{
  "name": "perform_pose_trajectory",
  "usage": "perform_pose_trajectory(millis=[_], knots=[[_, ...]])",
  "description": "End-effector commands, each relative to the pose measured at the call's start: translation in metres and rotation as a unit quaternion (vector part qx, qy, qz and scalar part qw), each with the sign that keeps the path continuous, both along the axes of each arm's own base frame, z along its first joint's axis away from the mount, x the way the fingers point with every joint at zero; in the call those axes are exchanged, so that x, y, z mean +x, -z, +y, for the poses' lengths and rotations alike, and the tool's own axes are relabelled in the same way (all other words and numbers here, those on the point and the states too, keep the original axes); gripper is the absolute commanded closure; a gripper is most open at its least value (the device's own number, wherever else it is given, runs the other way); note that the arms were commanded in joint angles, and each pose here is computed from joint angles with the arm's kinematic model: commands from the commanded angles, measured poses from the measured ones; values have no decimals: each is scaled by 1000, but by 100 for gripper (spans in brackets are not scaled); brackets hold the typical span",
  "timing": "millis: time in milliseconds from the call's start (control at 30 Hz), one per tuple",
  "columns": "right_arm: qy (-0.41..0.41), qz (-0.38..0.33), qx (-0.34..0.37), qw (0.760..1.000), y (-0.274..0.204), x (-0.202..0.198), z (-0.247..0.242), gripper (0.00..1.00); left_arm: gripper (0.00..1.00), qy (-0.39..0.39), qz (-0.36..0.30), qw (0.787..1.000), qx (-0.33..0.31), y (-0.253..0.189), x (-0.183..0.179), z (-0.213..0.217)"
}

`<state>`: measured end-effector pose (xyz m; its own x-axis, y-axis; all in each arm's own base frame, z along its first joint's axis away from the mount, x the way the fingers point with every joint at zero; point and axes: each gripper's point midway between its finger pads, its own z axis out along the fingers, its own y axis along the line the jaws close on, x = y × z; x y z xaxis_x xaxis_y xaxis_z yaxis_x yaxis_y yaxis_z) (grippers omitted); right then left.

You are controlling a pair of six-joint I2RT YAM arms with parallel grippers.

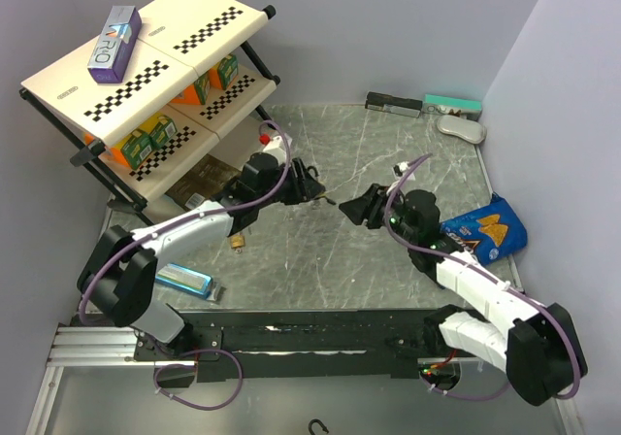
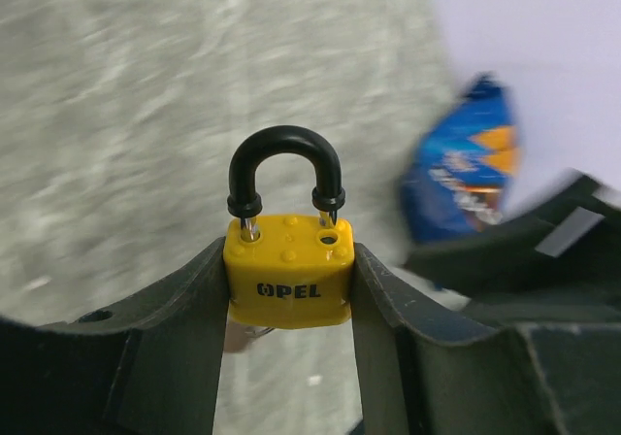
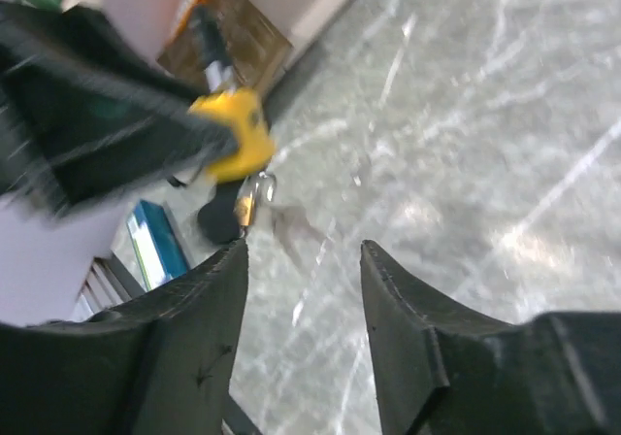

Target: Unlock with the key

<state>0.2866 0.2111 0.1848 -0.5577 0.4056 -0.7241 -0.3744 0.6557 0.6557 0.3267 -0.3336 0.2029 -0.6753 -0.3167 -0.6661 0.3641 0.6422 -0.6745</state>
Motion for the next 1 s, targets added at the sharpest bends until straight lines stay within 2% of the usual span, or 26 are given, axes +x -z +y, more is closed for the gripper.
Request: perform_pose_trajectory(millis=[0,100,233,433,533,700,967], knots=[[2,-29,-13,999,-9,-8,-7,37,99,-7,-29,1000,11,-16,19,9],[-3,-42,-19,999,-17,-13,-9,35,99,16,-46,999,4,-23,18,7],[-33,-78,-11,996,-44,-23,-5,33,99,102,-100,990,-3,-41,-4,-3],[-101,-126,8,987,-87,-36,11,32,99,257,-172,951,-25,-59,-71,-2],[-140,-156,22,978,-113,-44,20,32,99,284,-189,940,-32,-65,-90,6],[-172,-158,30,972,-120,-44,33,33,99,309,-200,929,-31,-71,-106,13],[-201,-170,26,964,-128,-51,61,35,99,303,-197,932,-17,-68,-104,16]])
